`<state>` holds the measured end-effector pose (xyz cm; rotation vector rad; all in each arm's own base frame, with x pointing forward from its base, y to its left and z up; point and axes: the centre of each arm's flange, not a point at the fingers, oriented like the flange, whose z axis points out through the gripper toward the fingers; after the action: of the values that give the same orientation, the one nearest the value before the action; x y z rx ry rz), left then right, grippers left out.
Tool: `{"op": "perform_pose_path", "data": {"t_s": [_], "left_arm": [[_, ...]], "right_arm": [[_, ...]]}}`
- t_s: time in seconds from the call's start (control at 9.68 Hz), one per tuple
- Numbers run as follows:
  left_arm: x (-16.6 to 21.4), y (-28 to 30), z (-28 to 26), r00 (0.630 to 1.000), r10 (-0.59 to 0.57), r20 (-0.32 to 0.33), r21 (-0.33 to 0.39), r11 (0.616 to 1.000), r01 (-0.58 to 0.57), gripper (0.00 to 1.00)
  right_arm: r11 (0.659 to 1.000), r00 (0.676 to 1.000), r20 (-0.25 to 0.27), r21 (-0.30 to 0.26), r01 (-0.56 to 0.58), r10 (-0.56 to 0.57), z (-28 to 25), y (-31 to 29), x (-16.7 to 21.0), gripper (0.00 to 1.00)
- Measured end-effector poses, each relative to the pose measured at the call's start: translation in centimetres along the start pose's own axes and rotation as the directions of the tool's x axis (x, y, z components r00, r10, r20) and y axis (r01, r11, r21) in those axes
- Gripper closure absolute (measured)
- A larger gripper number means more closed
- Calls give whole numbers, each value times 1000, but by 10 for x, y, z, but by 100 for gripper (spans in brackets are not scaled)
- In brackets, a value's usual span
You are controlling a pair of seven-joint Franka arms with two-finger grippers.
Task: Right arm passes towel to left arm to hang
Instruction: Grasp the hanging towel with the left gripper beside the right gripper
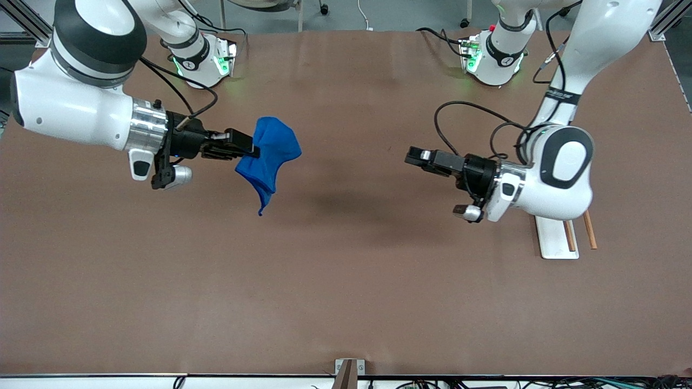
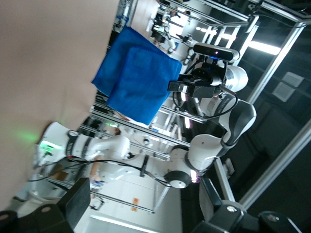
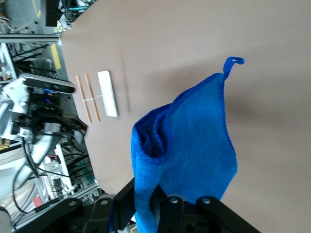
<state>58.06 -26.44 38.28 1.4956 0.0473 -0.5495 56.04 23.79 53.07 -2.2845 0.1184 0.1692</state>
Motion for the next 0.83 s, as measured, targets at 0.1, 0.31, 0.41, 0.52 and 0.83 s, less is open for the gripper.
{"op": "perform_pose_path", "data": {"t_s": [0.1,0.31,0.41,0.52,0.83], "left_arm": [[3,-9,18,1000,-25,18,-54,998,26,3],[13,-32,47,998,-34,44,-137,990,40,4],[18,-46,53,998,-43,49,-158,986,51,4],[23,-59,55,997,-58,52,-174,983,66,5],[25,-67,65,995,-75,67,-206,975,88,7]], "right_arm": [[999,1000,-14,40,-1,1,15,-14,-3,86],[991,1000,-8,135,-28,30,35,-38,-12,86],[979,998,5,194,-55,55,35,-43,-14,86],[965,997,16,249,-81,80,34,-47,-13,86],[931,992,57,342,-129,117,38,-59,-18,86]]}}
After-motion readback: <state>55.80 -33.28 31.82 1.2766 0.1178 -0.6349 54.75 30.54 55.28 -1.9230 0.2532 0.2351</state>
